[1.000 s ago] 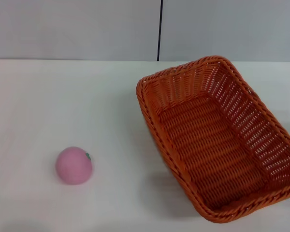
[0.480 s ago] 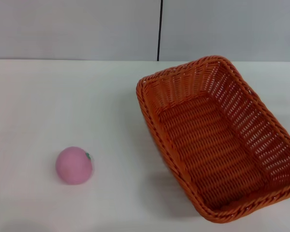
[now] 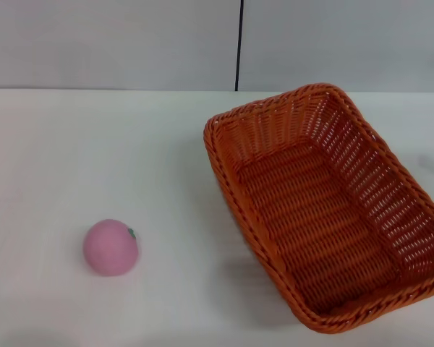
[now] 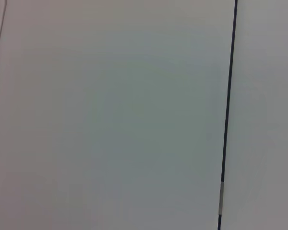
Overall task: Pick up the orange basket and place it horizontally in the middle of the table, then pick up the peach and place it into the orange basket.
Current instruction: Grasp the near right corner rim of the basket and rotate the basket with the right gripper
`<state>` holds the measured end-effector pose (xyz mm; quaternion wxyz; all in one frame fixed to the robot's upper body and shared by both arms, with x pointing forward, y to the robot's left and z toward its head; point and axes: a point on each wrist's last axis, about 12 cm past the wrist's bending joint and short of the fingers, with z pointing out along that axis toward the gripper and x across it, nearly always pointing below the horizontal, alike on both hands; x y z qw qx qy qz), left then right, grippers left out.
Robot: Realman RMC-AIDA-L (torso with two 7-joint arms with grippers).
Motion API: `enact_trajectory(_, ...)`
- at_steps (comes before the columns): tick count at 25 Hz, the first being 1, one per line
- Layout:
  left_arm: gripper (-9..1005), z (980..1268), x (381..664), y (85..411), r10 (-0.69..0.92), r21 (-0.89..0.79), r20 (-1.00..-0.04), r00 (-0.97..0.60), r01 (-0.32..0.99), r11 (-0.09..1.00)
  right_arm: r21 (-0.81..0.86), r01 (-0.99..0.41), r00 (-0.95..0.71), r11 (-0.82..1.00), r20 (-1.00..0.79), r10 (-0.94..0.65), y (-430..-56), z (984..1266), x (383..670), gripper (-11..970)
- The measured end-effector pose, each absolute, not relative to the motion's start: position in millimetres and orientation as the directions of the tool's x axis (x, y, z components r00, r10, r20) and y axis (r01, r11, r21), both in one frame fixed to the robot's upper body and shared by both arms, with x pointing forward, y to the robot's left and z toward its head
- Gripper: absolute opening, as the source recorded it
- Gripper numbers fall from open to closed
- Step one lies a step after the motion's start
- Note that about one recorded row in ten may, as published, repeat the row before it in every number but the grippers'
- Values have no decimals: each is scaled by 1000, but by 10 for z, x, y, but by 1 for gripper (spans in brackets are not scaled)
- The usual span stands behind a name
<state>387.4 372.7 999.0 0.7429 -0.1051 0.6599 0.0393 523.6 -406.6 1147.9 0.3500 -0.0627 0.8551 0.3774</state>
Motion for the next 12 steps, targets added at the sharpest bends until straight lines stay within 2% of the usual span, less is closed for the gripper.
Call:
enact_trajectory(3, 499, 9987, 3866, 3728, -81, -105, -989, 124, -199, 974, 574, -354, -833, 739, -553, 30, -4033, 11732, 5473, 832)
enact_trajectory(8, 498, 9979, 3838, 3735, -84, -107, -989, 121, -204, 973, 548, -347, -871, 761, -489, -45, -3912, 11836, 5687, 832)
enact_trajectory(12, 498, 9977, 3831, 3743, -101, -124, -987, 122, -204, 971, 563, -367, -876, 740, -476, -72, -3766, 11812, 5797, 832)
